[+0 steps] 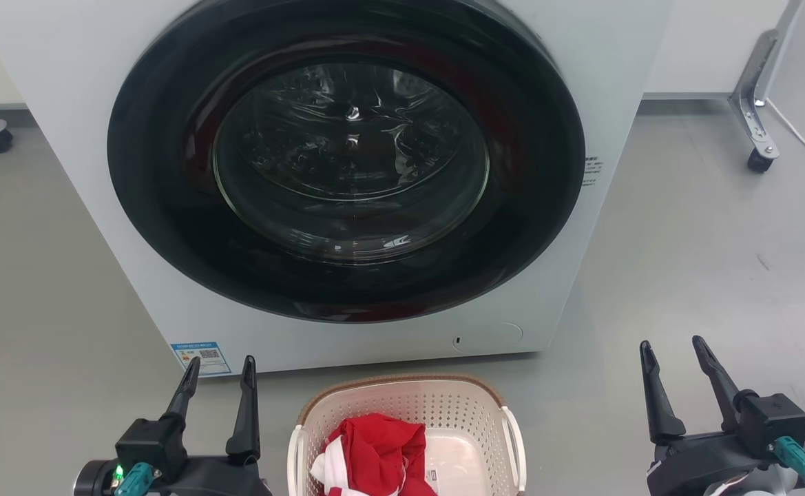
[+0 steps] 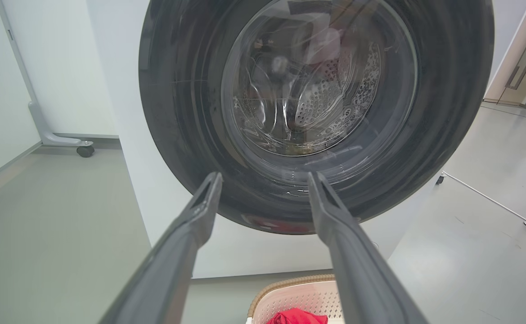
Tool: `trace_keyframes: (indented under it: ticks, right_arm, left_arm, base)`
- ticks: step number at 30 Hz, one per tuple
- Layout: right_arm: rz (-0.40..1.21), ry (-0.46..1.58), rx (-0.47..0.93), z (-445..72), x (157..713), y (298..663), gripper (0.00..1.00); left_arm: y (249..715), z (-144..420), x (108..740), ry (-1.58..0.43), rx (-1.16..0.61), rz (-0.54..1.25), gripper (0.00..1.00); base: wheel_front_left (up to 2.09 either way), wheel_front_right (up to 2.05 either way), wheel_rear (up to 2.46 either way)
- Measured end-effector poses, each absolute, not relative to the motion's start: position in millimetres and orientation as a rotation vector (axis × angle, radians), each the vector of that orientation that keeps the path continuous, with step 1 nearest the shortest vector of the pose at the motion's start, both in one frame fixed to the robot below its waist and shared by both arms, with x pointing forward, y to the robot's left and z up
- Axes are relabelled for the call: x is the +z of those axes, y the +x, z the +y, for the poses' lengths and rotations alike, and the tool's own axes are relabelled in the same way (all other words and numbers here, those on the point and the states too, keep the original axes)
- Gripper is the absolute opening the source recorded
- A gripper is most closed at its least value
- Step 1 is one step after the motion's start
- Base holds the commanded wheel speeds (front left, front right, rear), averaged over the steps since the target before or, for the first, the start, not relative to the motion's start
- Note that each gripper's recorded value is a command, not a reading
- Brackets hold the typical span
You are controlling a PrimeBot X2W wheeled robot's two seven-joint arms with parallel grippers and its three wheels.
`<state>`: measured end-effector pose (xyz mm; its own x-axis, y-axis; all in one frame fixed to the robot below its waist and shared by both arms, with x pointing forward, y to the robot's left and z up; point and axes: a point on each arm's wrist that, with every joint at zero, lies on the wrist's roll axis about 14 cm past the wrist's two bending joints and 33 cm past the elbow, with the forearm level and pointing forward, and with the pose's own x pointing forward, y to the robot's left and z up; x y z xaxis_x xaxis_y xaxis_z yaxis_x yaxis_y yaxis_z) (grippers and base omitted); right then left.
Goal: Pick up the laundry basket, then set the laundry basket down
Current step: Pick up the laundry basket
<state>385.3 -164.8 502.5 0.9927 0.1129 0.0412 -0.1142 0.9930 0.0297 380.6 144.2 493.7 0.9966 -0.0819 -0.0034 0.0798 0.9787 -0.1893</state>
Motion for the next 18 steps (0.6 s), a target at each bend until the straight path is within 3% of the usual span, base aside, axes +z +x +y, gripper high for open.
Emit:
trace_keyframes:
  ticks: [18]
  right_arm:
    - [0.053, 0.056, 0.119, -160, 469, 405, 1.0]
  left_arm:
    - [399, 135, 467, -0.222, -0.085, 0.1, 1.0]
  base:
    - [0.0, 0.0, 0.0]
